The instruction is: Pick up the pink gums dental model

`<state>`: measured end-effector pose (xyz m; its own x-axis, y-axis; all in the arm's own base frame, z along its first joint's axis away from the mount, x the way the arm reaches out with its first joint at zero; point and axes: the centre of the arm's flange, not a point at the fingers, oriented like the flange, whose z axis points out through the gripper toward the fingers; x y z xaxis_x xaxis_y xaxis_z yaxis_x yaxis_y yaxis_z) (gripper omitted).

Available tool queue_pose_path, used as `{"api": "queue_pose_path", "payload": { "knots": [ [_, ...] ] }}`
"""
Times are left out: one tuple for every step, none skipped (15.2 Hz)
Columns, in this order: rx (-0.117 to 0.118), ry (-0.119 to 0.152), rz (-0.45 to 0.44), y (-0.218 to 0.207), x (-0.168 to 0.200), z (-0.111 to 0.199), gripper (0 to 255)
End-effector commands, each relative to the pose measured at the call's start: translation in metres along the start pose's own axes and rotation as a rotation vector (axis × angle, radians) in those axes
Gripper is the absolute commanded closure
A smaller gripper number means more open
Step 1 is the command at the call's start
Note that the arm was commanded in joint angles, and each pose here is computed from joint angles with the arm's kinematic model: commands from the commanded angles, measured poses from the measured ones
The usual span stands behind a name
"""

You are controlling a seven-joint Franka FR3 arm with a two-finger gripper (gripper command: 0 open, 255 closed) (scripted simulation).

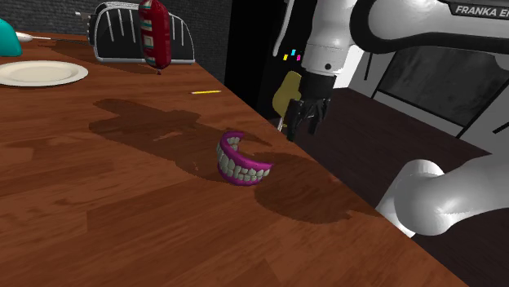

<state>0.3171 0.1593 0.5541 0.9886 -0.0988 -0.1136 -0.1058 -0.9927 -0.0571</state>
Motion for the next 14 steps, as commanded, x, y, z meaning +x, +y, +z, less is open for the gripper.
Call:
{"api": "queue_pose_path", "payload": {
  "knots": [
    [0.024,0.004,-0.003,-0.021,0.003,-0.001,0],
    [0.035,0.007,-0.004,-0.032,0.005,-0.001,0],
    [0.047,0.009,-0.006,-0.044,0.007,-0.001,0],
    [0.058,0.011,-0.008,-0.055,0.009,-0.001,0],
    [0.069,0.013,-0.009,-0.066,0.011,-0.002,0],
    [0.080,0.016,-0.011,-0.078,0.013,-0.002,0],
    [0.091,0.018,-0.012,-0.089,0.014,-0.003,0],
    [0.102,0.020,-0.014,-0.100,0.016,-0.004,0],
    [0.114,0.022,-0.016,-0.111,0.018,-0.004,0],
    [0.125,0.024,-0.017,-0.123,0.020,-0.006,0],
    [0.136,0.027,-0.019,-0.134,0.021,-0.007,0],
    [0.147,0.029,-0.021,-0.145,0.023,-0.008,0],
    [0.158,0.031,-0.022,-0.156,0.025,-0.009,0],
    [0.169,0.033,-0.024,-0.168,0.026,-0.011,0]
  ]
}}
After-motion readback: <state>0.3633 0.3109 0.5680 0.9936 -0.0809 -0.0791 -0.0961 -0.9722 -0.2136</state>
